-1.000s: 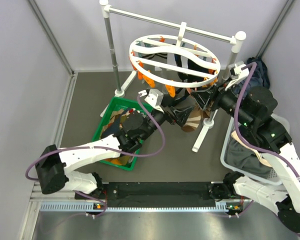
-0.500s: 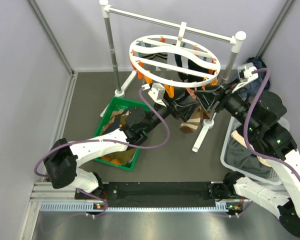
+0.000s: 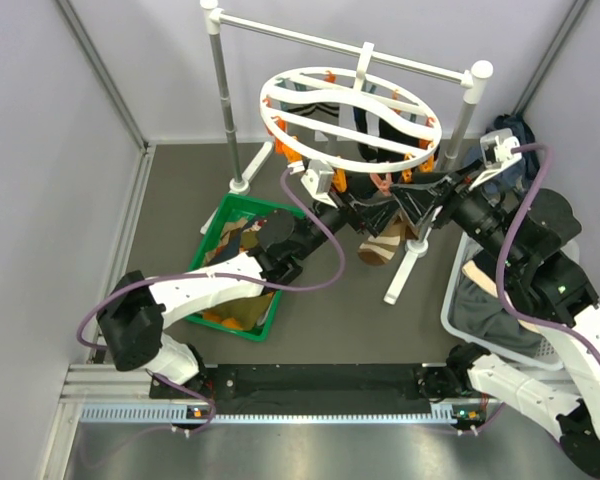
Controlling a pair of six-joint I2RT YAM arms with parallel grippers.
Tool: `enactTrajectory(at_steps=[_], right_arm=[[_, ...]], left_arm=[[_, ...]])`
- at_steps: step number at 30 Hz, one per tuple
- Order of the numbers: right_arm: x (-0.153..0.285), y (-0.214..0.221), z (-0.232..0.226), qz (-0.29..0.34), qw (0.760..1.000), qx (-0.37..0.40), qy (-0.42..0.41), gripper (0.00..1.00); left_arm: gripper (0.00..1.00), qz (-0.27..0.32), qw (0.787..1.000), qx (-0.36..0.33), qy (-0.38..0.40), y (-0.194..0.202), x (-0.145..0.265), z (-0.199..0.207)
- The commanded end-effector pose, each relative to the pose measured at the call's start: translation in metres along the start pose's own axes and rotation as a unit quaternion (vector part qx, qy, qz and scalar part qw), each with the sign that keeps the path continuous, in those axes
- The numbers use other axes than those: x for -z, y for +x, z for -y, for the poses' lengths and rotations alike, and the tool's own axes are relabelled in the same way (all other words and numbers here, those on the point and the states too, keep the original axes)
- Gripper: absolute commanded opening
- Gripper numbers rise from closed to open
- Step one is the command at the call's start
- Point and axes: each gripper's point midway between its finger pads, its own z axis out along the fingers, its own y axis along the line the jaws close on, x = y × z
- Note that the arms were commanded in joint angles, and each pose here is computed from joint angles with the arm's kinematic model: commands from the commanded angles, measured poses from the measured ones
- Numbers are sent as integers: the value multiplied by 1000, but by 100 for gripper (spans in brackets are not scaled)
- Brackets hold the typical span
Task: Clip the socks to the hanger
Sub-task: Open the clamp at the hanger.
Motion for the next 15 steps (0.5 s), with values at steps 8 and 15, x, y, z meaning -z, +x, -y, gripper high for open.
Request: enactTrajectory(at_steps=[8,15], right_arm=[[9,-14,-11,21,1000,3,-23,61],[15,-24,-16,16,1000,8,-25,62]], left_arm=[[54,68,996,36,35,-38,-8,20],[33,61,997,46,25,-30,-5,17]])
